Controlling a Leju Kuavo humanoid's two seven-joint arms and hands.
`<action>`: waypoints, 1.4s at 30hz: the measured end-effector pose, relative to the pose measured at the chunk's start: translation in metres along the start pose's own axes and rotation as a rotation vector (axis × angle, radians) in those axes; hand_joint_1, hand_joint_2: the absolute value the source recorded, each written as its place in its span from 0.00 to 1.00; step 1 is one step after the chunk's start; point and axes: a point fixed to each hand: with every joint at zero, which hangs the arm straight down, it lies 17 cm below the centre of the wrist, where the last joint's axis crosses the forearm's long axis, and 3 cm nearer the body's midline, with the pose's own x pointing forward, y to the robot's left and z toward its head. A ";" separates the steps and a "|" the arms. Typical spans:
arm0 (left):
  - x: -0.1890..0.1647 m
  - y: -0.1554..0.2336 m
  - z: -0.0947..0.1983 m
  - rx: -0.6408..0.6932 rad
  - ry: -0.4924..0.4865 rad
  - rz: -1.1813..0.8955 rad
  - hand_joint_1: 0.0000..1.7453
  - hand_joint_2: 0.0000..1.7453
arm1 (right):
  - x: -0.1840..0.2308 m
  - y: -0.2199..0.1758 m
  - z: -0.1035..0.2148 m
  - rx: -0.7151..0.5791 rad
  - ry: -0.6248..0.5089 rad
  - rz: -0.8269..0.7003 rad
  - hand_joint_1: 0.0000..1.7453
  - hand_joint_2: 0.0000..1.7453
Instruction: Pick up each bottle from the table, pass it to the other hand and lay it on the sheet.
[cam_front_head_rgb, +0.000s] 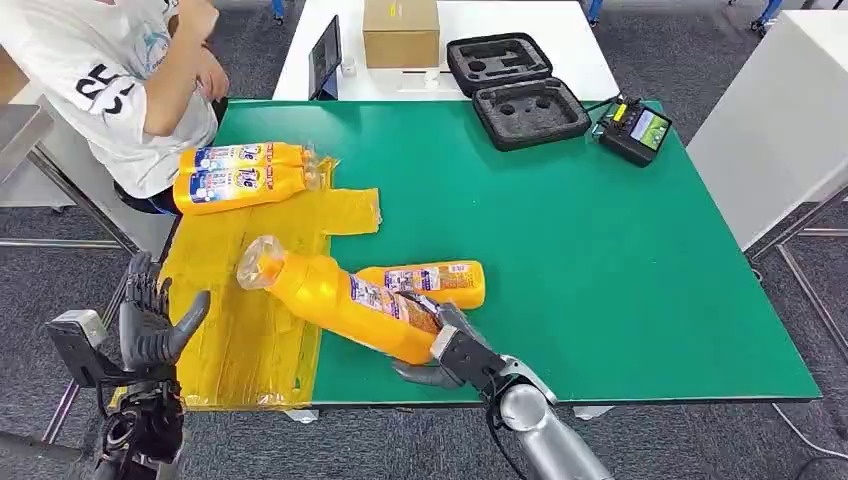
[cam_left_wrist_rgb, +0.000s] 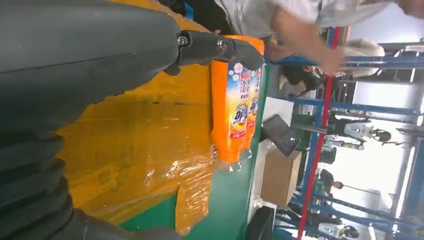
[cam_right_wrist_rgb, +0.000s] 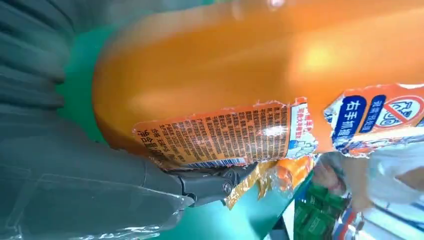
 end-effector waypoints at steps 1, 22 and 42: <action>0.002 0.005 -0.001 0.020 -0.008 0.008 0.00 1.00 | 0.000 0.000 -0.001 -0.008 0.002 -0.004 1.00 1.00; -0.003 -0.095 0.027 -0.276 0.148 0.363 0.00 1.00 | -0.005 -0.063 0.000 -0.425 -0.030 -0.266 1.00 1.00; 0.002 -0.216 0.062 -0.608 0.253 0.466 0.00 1.00 | -0.012 0.022 -0.028 -0.259 0.046 -0.281 1.00 1.00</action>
